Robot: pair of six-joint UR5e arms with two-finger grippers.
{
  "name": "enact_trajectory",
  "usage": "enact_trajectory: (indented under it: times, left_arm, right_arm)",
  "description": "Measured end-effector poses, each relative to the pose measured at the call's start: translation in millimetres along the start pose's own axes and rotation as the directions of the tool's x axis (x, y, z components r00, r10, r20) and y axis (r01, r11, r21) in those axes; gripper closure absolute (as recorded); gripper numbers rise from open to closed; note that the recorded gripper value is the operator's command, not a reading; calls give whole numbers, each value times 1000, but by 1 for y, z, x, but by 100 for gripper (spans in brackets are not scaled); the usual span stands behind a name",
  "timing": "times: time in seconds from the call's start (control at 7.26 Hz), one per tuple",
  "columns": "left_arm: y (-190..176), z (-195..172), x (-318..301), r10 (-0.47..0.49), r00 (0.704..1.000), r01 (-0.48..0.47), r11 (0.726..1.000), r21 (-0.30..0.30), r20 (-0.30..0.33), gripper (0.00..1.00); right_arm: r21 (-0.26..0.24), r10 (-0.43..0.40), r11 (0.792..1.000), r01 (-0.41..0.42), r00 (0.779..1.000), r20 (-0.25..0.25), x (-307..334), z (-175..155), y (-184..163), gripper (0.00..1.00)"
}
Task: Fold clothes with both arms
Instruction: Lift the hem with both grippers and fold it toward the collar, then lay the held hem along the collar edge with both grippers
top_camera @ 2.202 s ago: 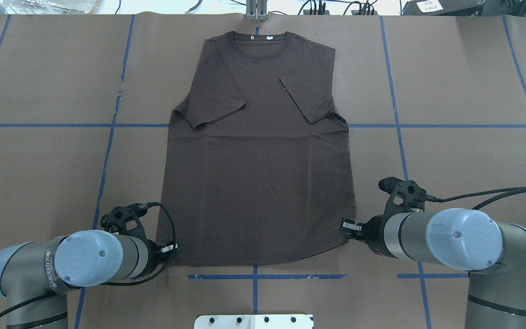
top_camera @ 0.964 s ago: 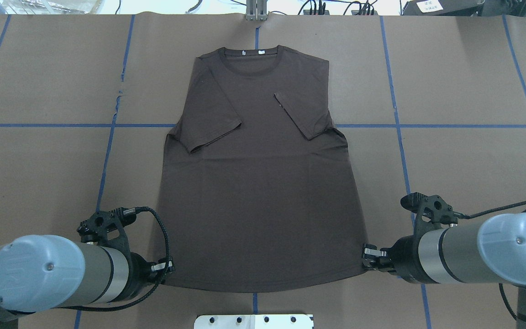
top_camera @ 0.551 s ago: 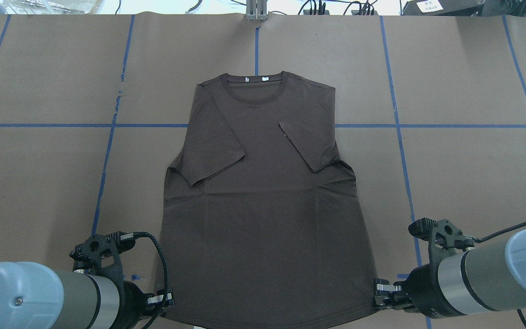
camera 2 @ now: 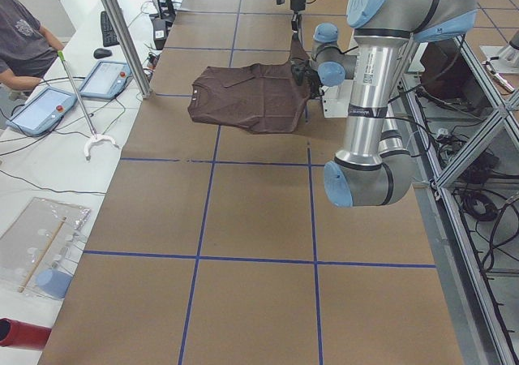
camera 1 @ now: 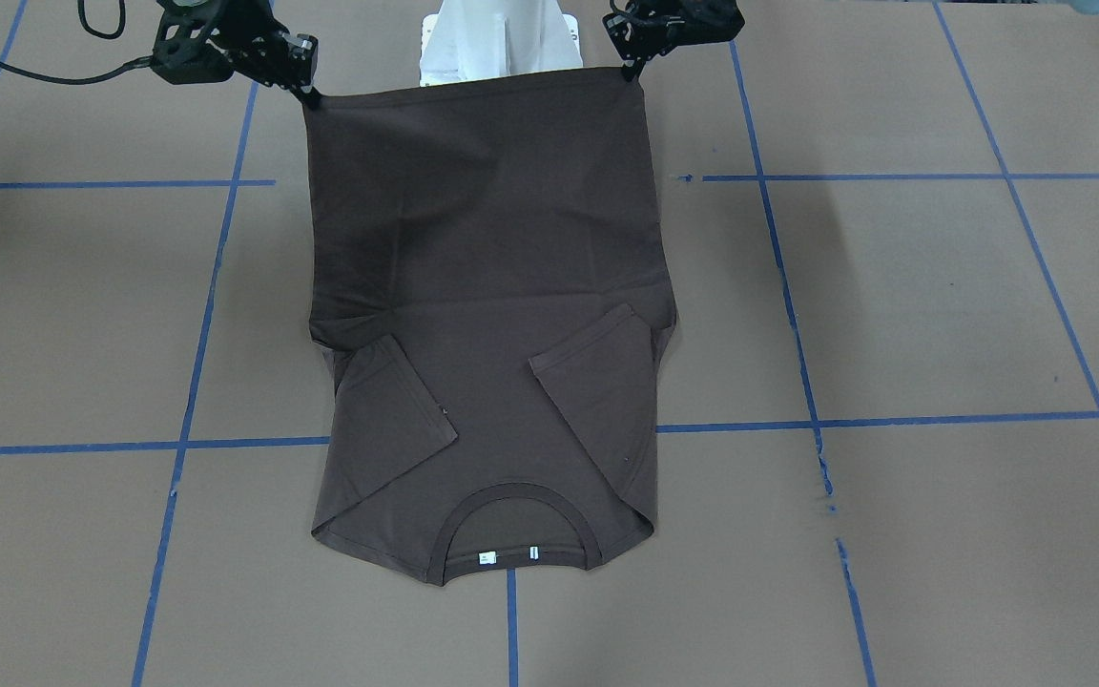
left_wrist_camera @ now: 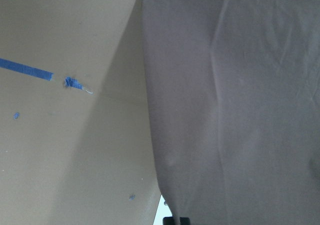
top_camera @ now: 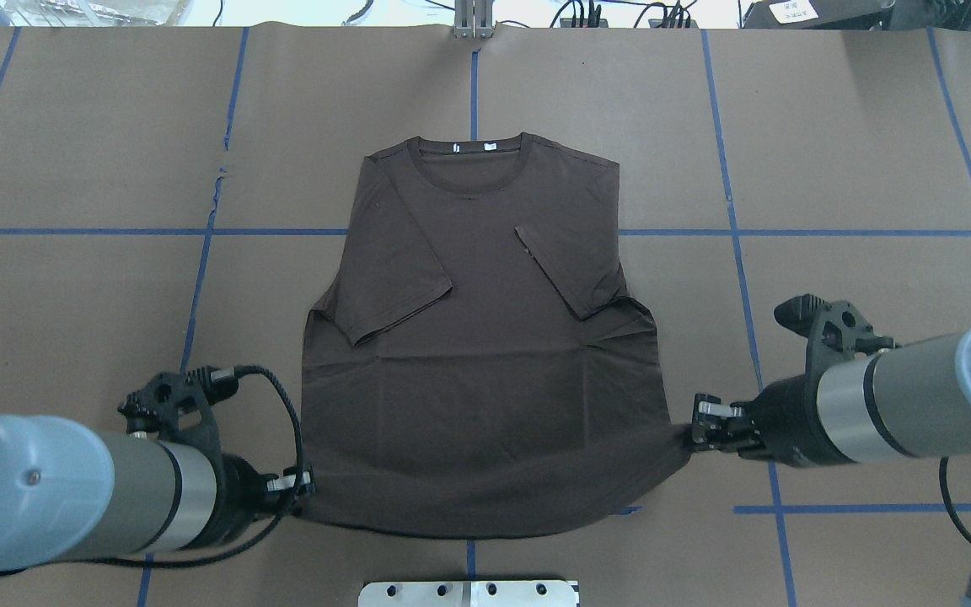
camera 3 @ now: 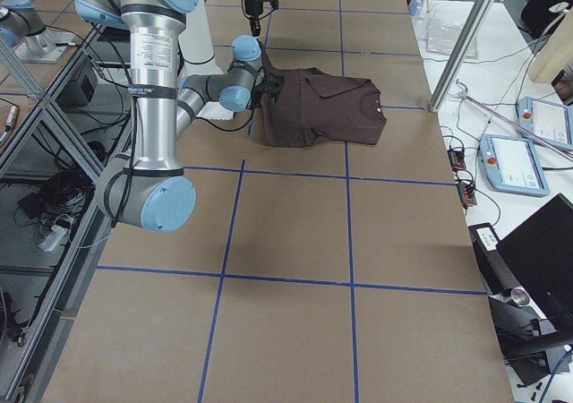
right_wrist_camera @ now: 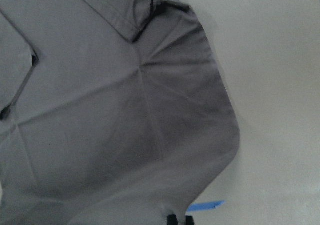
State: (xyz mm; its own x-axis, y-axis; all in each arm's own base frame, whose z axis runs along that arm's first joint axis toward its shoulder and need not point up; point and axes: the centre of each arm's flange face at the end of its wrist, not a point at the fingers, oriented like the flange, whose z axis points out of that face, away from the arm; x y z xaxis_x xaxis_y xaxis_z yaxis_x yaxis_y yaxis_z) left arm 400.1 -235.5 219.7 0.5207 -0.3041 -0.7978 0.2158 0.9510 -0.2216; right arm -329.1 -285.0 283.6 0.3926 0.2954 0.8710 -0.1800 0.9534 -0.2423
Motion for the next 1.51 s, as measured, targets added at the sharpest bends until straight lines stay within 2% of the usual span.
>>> enact_trajectory:
  times: [0.41, 0.69, 1.1, 1.51]
  left_arm:
    - [-127, -5, 26, 24, 1000, -26, 991, 128, 15, 100]
    - [-184, 6, 37, 25, 998, -34, 983, 182, 51, 100]
    - [-265, 36, 48, 21, 999, -30, 967, 253, 36, 100]
    - [-318, 69, 61, 27, 1000, -26, 957, 289, 2, 100]
  right_arm:
    - [135, 48, 989, -53, 998, 40, -29, 3, -83, 100]
    - [185, 68, 980, -77, 996, 52, -58, 15, -134, 100]
    - [256, 71, 964, -70, 997, 5, -85, 40, -216, 100]
    - [284, 115, 954, -94, 991, -61, -89, 70, -273, 100]
